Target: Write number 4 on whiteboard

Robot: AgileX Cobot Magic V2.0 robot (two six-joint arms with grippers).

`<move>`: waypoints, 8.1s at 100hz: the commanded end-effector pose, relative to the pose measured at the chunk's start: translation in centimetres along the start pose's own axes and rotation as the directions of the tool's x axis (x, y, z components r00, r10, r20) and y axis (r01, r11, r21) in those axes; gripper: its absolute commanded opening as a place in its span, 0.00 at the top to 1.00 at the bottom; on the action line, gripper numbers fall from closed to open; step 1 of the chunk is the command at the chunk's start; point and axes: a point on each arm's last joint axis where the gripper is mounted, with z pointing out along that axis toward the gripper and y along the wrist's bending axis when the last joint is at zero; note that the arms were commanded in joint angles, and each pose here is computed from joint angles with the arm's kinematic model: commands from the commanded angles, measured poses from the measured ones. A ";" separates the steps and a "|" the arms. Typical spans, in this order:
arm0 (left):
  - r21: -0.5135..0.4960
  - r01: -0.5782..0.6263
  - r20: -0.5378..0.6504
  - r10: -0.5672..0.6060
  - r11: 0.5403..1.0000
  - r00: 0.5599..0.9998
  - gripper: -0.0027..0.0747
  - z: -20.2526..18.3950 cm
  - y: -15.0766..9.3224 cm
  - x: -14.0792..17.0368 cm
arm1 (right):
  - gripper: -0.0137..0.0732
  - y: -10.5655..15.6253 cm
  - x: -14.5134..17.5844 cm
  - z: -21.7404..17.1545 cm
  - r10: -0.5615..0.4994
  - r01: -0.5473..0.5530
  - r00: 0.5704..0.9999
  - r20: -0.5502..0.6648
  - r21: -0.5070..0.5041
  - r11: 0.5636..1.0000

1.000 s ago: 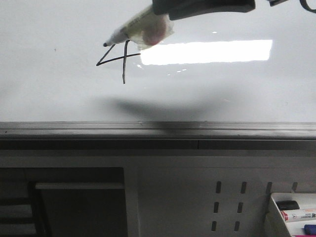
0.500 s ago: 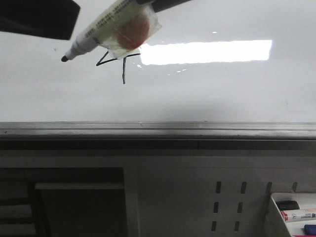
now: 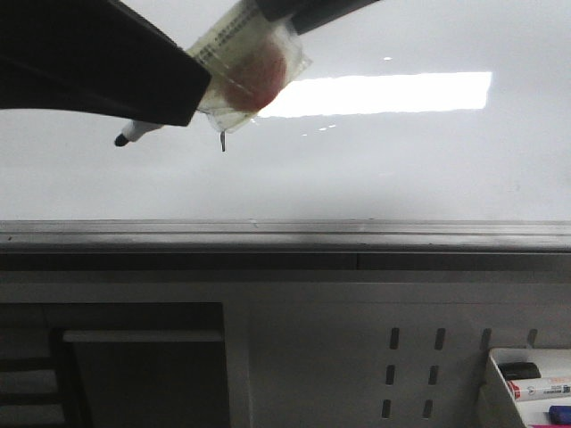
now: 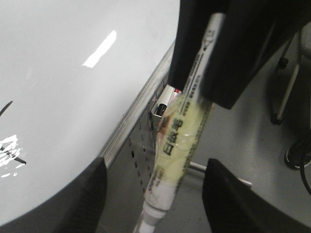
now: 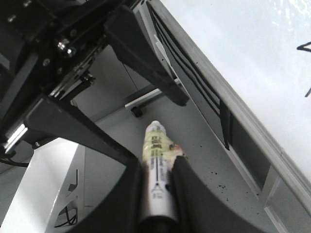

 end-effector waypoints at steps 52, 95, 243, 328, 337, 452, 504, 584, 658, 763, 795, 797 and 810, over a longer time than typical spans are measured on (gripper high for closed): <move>-0.013 -0.003 0.057 0.004 1.000 0.998 0.69 -0.3 0.1 -1.4 | 0.89 0.4 -1.4 -1.1 0.000 0.000 0.997 0.071 0.005 1.000; 0.031 -0.001 0.015 0.000 1.000 1.000 0.69 0.6 0.1 -0.9 | 0.89 -0.3 -0.8 0.3 0.031 -0.031 0.999 0.010 -0.029 0.999; -0.508 0.512 0.465 -0.281 0.692 0.840 0.99 -7.5 4.0 -0.1 | 0.34 0.0 0.9 -9.1 -0.023 -0.141 0.919 0.393 0.383 0.913; -0.629 0.503 0.279 -0.433 0.593 0.857 0.99 1.8 10.1 0.1 | 0.34 1.0 4.3 -9.2 0.006 -0.203 0.898 0.440 0.403 0.893; -0.631 0.502 0.278 -0.431 0.592 0.858 0.99 1.8 10.1 0.1 | 0.34 1.0 4.3 -9.2 0.006 -0.203 0.898 0.440 0.402 0.893; -0.585 0.393 0.422 -0.148 0.709 0.894 0.56 -8.6 3.8 -0.6 | 0.89 1.6 4.2 -10.8 -0.064 -0.217 0.855 0.515 0.467 0.857; -0.498 0.413 0.617 -0.023 0.763 0.786 0.99 -13.8 -2.8 8.2 | 0.89 5.9 15.7 -11.4 -0.254 -0.190 0.736 0.627 0.552 0.812; -0.518 0.462 0.663 -0.004 0.720 0.749 0.99 -14.9 -2.8 8.6 | 0.89 5.2 17.7 -10.0 -0.219 -0.207 0.754 0.620 0.541 0.815; -0.630 0.350 0.586 0.129 0.693 0.800 0.99 -14.0 -2.6 9.2 | 0.89 5.2 17.7 -10.0 -0.219 -0.207 0.754 0.620 0.541 0.815; -0.720 0.329 0.471 0.082 0.612 0.878 0.99 -11.5 -2.8 14.5 | 0.89 5.2 17.7 -10.1 -0.220 -0.208 0.753 0.620 0.542 0.814; -0.720 0.329 0.471 0.082 0.612 0.878 0.99 -11.5 -2.8 14.5 | 0.89 5.2 17.7 -10.1 -0.220 -0.208 0.753 0.620 0.542 0.814; -0.720 0.329 0.471 0.082 0.612 0.878 0.99 -11.5 -2.8 14.5 | 0.89 5.2 17.7 -10.1 -0.220 -0.208 0.753 0.620 0.542 0.814; -0.720 0.329 0.471 0.082 0.612 0.878 0.99 -11.5 -2.8 14.5 | 0.89 5.2 17.7 -10.1 -0.220 -0.208 0.753 0.620 0.542 0.814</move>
